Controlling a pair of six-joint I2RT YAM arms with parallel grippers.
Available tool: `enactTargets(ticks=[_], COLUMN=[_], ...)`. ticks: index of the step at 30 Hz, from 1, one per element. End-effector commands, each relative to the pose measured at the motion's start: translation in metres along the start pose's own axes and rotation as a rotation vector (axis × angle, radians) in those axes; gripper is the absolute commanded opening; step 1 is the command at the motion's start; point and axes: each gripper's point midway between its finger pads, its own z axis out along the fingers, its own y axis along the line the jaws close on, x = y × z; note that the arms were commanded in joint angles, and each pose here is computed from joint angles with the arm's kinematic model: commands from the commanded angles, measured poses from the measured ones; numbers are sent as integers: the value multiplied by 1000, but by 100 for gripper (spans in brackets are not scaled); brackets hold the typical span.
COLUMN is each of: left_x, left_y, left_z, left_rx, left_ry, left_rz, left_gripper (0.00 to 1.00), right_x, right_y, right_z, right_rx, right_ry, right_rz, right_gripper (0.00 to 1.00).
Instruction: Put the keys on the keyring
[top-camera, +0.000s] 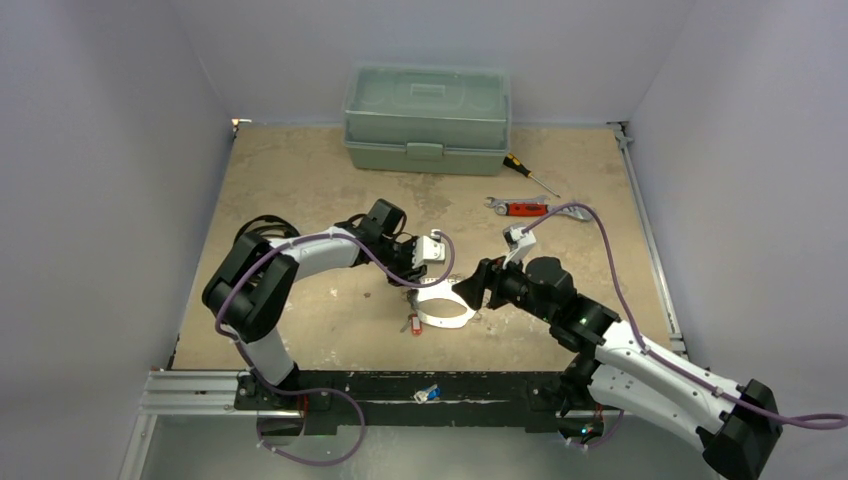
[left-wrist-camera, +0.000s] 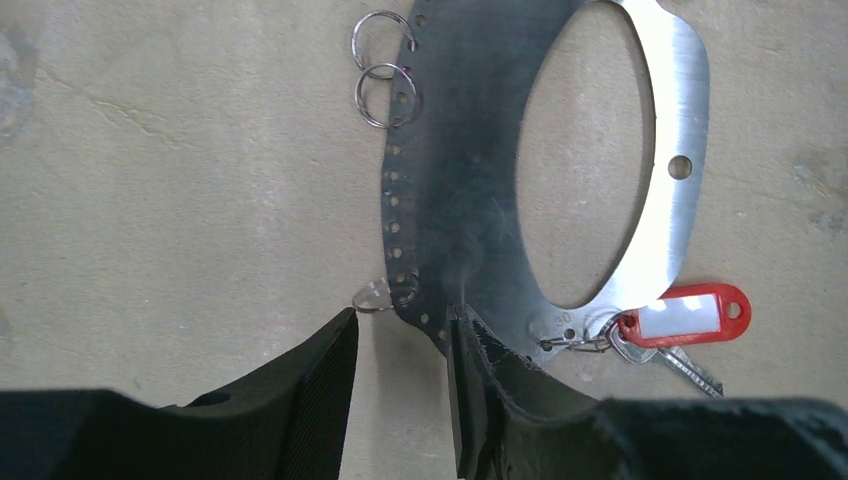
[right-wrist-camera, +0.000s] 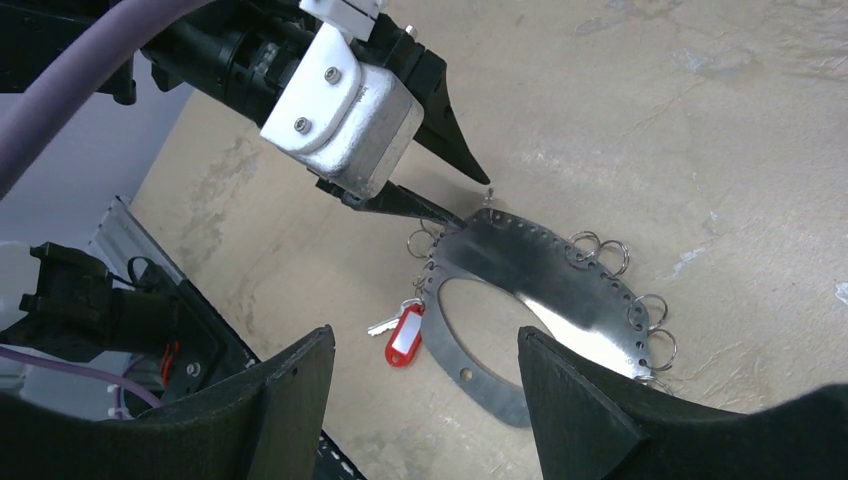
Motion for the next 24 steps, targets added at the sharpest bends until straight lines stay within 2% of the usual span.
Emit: enactTargets(ticks=[1, 6, 16, 20, 24], left_x=[-11, -15, -34, -39, -30], left_y=[-1, -3, 7, 15, 11], left_z=[-2, -1, -9, -12, -8], left_rx=[45, 57, -18, 4, 103], left_ry=[-36, -51, -125, -85, 24], left_rz=[45, 46, 106, 180, 254], left_gripper=[36, 35, 44, 45, 46], right_x=[-3, -3, -4, -15, -18], right_y=[-2, -2, -1, -4, -1], right_z=[-1, -2, -3, -10, -14], right_rx=[4, 1, 0, 20, 12], right_ry=[-21, -22, -33, -85, -87], right_rz=[-6, -4, -2, 1, 4], right_gripper=[71, 71, 71, 71, 71])
